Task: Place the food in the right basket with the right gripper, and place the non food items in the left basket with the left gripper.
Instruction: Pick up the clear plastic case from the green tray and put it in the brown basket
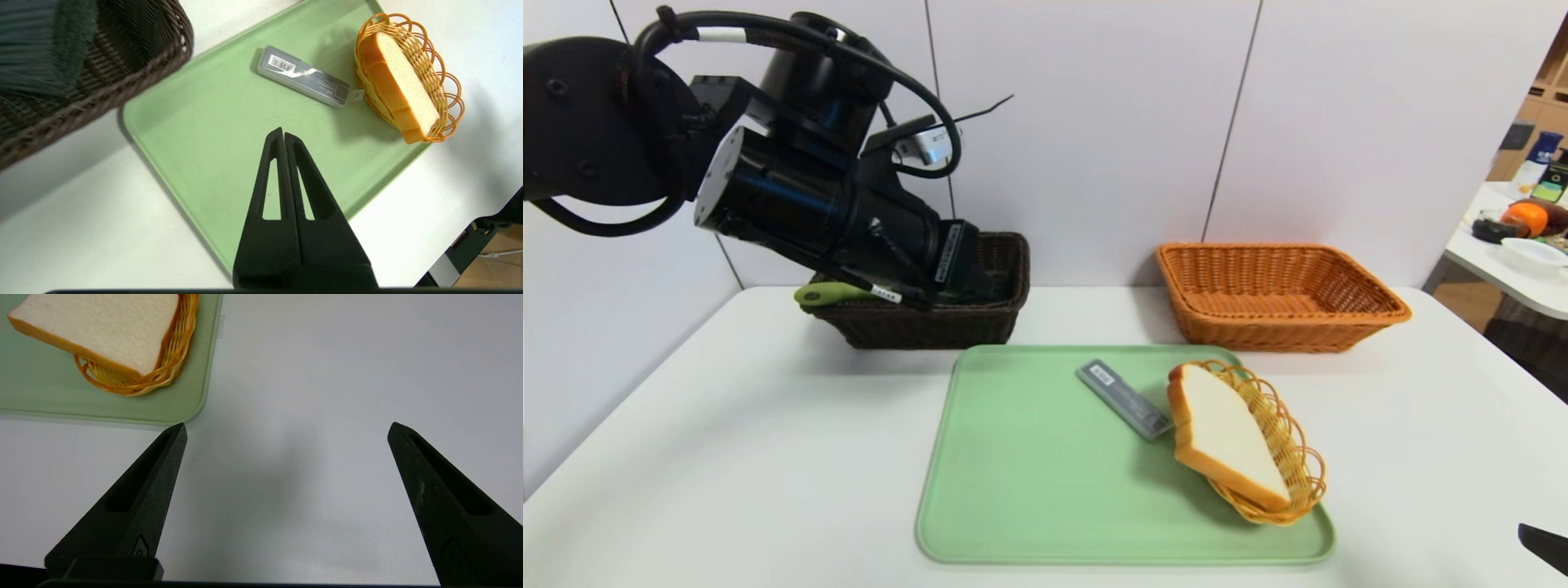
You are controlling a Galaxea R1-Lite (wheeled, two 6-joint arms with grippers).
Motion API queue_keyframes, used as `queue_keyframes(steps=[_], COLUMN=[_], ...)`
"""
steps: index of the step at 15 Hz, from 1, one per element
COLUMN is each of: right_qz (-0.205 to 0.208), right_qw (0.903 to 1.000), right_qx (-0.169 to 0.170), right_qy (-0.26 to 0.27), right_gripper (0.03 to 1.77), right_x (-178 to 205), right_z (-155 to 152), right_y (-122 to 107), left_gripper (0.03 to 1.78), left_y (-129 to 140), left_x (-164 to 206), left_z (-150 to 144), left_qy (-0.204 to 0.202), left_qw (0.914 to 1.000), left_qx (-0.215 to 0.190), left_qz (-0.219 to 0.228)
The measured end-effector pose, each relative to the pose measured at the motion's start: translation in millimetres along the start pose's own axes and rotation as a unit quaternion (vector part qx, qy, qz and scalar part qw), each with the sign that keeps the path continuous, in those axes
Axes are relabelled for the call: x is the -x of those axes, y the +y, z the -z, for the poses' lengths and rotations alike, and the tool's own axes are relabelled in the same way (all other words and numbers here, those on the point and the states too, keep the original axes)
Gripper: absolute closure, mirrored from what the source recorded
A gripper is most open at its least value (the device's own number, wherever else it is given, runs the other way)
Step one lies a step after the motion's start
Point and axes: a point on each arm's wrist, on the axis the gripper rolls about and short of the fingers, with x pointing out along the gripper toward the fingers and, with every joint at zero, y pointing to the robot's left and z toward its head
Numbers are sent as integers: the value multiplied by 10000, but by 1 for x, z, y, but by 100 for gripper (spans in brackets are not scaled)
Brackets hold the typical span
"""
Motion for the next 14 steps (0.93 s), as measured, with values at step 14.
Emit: queue_keyframes(steps=[14], right_qz=[-6], right_qw=[10000], right_qx=[-5], right_qy=[53], right_gripper=[10], right_x=[2], right_z=[15], right_y=[0], left_gripper=[177], left_y=[-81], left_x=[-94], left_z=[32], left_qy=[377], left_qw=[9959], left_qx=[260], left_qz=[-781])
